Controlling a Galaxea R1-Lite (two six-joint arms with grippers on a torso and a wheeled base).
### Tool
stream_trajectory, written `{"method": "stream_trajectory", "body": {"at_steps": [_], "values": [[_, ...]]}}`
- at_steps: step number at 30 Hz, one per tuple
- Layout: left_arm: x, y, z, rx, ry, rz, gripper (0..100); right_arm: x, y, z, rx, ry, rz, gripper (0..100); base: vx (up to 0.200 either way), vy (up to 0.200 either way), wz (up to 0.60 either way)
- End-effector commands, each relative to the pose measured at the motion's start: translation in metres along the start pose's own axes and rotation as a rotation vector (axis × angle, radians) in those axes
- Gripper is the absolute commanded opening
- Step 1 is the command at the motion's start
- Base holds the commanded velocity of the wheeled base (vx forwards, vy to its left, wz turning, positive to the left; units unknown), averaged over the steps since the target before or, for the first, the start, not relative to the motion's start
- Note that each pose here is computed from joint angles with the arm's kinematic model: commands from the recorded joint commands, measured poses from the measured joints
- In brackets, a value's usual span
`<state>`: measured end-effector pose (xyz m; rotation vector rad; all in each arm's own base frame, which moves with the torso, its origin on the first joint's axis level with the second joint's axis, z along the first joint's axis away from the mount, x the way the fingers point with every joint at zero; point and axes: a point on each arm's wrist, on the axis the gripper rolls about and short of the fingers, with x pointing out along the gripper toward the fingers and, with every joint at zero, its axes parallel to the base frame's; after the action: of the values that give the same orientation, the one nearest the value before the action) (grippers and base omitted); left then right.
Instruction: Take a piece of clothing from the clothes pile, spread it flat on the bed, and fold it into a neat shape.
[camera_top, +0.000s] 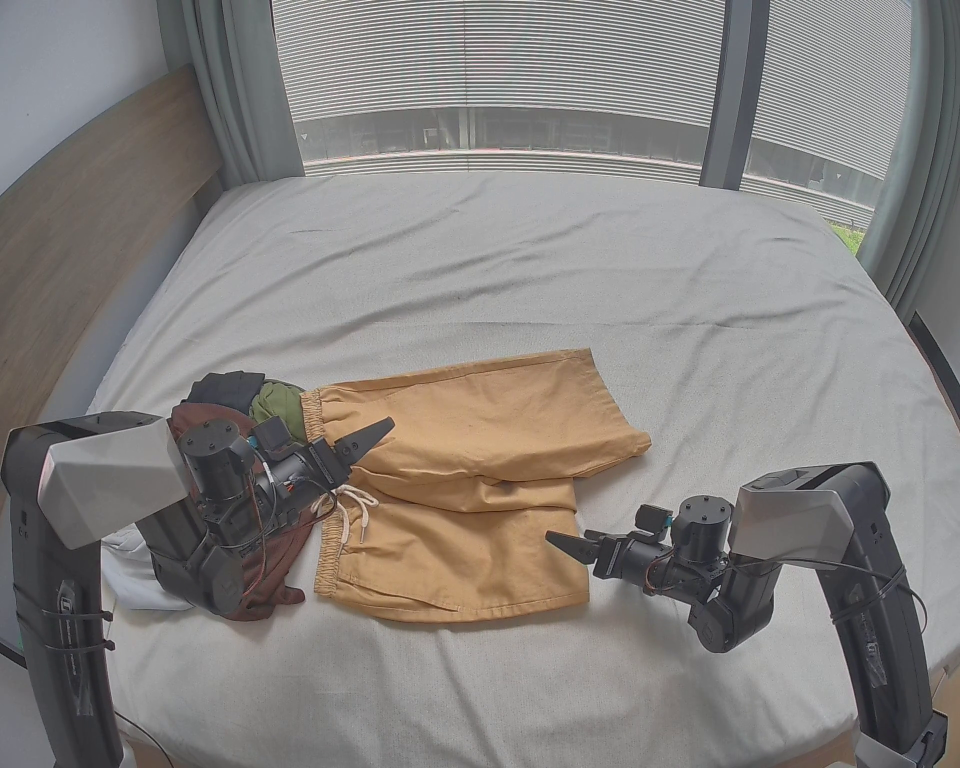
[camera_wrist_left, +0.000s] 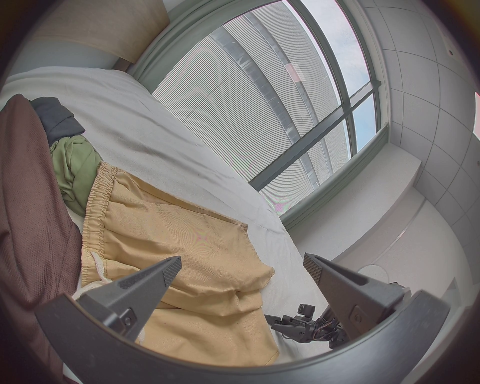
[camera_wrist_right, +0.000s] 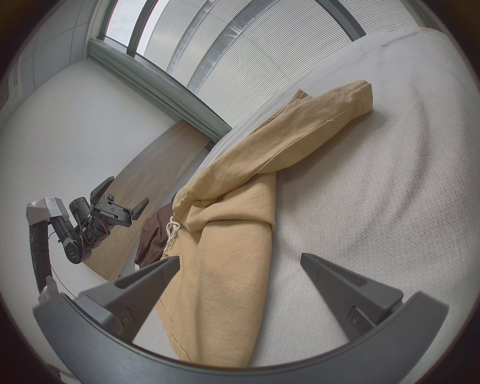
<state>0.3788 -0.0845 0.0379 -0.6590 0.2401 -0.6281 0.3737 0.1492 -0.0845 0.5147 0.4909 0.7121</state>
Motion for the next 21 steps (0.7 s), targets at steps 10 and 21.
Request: {"method": "stream_trajectory", "body": {"at_steps": [10, 21], "values": [[0.003, 0.002, -0.008, -0.008, 0.018, 0.003, 100, -0.005, 0.015, 0.003, 0.052, 0.005, 0.032, 0, 0.0, 0.0, 0.0], [0.003, 0.004, -0.007, -0.009, 0.015, 0.005, 100, -0.036, 0.052, 0.045, 0.024, -0.046, 0.074, 0, 0.0, 0.0, 0.0]]}}
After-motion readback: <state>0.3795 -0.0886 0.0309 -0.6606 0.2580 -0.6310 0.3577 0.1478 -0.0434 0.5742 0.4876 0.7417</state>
